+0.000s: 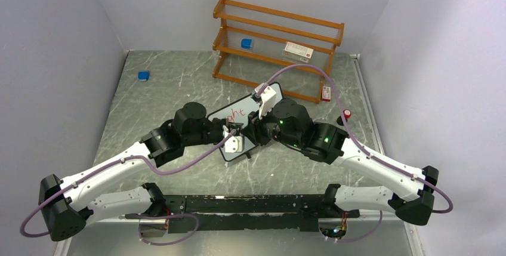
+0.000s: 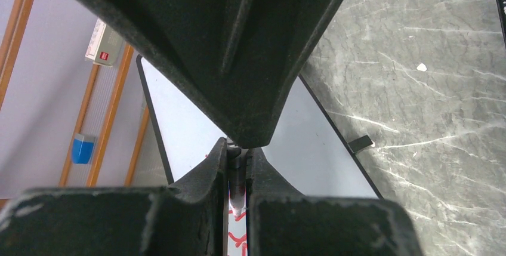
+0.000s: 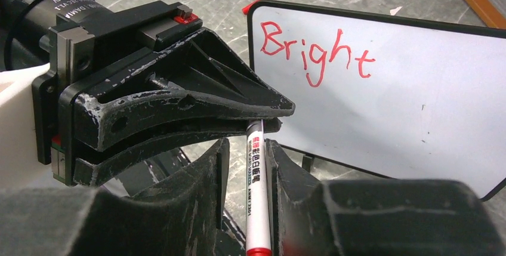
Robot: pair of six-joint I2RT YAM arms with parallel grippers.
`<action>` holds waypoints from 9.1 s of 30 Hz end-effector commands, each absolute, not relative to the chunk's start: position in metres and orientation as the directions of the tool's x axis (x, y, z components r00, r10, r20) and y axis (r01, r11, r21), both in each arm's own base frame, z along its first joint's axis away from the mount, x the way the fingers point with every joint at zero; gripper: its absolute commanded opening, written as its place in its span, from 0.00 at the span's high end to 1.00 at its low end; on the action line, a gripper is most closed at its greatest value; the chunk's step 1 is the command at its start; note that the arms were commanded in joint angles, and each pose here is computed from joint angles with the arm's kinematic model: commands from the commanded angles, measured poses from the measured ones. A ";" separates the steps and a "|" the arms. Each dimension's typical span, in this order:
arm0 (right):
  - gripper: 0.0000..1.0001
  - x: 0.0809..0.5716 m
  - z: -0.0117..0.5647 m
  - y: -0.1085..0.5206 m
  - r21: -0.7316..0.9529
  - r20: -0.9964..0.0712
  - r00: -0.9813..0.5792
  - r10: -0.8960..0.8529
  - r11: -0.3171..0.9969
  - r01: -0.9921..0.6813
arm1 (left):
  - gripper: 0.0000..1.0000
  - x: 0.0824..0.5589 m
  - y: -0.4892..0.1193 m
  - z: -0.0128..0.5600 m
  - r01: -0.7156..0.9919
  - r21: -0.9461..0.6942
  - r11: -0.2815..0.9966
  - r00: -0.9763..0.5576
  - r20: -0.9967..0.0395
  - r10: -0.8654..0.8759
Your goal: Write a sentence on the whiteboard
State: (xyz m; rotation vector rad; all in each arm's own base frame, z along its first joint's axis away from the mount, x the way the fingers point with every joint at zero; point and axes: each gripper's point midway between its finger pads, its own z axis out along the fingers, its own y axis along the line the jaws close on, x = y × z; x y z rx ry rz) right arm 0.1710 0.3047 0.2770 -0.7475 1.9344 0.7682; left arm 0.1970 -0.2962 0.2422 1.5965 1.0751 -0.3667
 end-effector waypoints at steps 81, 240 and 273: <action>1.00 0.192 0.218 0.290 -0.054 -0.965 -0.153 -0.211 0.738 -0.673 | 0.37 0.230 -0.201 0.186 0.654 -0.547 0.523 -0.390 -0.836 -0.387; 1.00 0.189 0.173 0.341 -0.240 -0.894 -0.201 -0.400 0.808 -0.539 | 0.95 0.269 -0.217 0.205 0.816 -0.444 0.370 -0.348 -0.889 -0.299; 1.00 0.183 0.153 0.331 -0.251 -0.862 -0.250 -0.442 0.799 -0.546 | 0.95 0.269 -0.217 0.205 0.811 -0.450 0.374 -0.354 -0.887 -0.297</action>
